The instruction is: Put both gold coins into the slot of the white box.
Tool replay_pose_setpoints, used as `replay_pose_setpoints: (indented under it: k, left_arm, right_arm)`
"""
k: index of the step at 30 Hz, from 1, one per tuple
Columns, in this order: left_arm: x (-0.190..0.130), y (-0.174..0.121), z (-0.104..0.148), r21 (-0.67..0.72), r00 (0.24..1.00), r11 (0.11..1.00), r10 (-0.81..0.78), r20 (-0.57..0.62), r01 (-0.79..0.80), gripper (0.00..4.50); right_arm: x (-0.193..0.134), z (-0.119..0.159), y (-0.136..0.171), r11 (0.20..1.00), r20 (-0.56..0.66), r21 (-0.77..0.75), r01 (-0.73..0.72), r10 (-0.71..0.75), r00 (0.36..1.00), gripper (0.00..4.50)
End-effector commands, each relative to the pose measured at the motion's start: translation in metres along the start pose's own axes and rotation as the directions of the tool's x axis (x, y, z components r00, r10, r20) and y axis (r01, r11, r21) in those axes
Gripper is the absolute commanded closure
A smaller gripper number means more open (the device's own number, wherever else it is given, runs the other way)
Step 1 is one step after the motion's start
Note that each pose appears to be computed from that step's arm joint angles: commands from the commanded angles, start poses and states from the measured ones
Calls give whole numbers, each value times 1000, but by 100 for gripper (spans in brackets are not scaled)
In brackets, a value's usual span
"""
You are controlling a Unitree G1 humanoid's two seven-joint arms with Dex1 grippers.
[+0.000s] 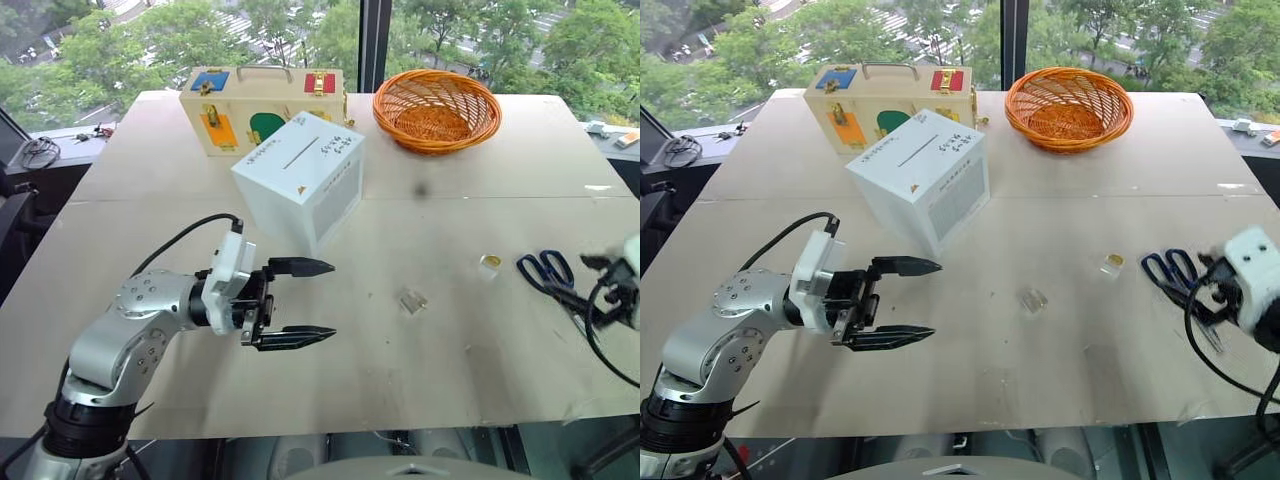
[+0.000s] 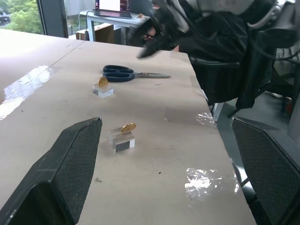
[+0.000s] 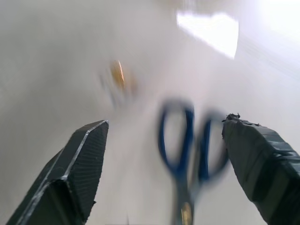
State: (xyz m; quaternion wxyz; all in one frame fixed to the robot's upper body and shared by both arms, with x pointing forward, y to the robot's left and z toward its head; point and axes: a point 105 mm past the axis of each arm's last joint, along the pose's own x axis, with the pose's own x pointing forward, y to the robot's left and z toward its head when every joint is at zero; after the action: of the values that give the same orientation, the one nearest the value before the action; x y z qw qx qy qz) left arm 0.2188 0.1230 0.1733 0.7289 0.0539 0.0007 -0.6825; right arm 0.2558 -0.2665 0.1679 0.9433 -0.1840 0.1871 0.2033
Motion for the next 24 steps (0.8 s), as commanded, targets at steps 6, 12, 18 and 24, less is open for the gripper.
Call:
replay_pose_setpoints:
  k: [6, 12, 18, 24]
  left_arm:
    - [1, 1, 10, 48, 1000, 999, -6, 8, 5, 0]
    - [4, -2, 11, 49, 1000, 999, 6, 12, -6, 0]
    - [5, -5, 13, 48, 1000, 999, 18, 12, -19, 0]
    - [7, -6, 14, 46, 1000, 999, 29, 12, -30, 0]
  right_arm:
    - [43, -6, 10, 991, -86, 24, -129, 131, 988, 149]
    - [61, -8, 5, 990, -101, 58, -132, 138, 985, 205]
    - [69, -9, 8, 987, -106, 43, -157, 160, 981, 361]
    - [72, -8, 11, 982, -103, 43, -184, 188, 977, 361]
